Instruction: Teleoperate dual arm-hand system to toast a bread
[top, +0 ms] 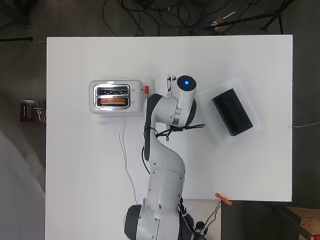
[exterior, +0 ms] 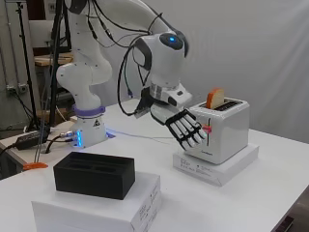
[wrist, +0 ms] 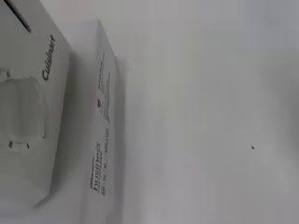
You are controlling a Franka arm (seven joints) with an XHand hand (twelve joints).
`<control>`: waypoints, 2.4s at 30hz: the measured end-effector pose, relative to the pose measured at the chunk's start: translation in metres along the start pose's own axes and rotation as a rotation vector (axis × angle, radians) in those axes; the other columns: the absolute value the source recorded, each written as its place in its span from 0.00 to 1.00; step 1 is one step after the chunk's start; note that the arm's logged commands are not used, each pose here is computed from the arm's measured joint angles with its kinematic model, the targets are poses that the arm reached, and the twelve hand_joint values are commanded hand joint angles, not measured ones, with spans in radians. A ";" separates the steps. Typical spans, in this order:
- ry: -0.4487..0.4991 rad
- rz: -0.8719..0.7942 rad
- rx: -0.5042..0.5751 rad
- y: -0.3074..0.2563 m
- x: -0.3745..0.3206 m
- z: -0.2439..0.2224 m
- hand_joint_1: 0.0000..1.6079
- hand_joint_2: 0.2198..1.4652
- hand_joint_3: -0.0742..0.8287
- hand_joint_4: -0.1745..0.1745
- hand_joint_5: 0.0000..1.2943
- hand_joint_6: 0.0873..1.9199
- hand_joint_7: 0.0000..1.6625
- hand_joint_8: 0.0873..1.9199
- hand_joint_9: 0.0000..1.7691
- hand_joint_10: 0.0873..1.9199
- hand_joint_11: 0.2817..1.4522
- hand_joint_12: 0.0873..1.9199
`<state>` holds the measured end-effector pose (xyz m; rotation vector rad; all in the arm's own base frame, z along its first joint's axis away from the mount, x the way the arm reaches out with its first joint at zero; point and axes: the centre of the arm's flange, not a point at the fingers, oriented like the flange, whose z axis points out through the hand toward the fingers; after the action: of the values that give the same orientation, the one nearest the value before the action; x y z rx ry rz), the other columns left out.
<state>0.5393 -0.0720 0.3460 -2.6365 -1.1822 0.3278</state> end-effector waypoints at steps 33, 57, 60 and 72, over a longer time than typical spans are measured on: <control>0.031 -0.159 0.077 0.045 0.060 -0.002 0.08 0.66 0.08 0.32 0.15 0.00 0.21 0.00 0.44 0.00 0.23 0.00; -0.048 -0.025 0.112 0.035 0.040 0.076 0.08 0.66 0.07 0.49 0.09 0.00 0.13 0.00 0.18 0.00 0.11 0.00; -0.063 -0.028 0.102 0.032 0.044 0.077 0.10 0.67 0.08 0.49 0.09 0.00 0.15 0.00 0.21 0.00 0.12 0.00; 0.205 -0.155 0.147 0.021 0.033 0.015 0.09 0.68 0.08 0.43 0.18 0.00 0.30 0.00 0.38 0.00 0.19 0.00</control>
<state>0.5713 -0.0589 0.3222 -2.3708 -1.2344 0.1077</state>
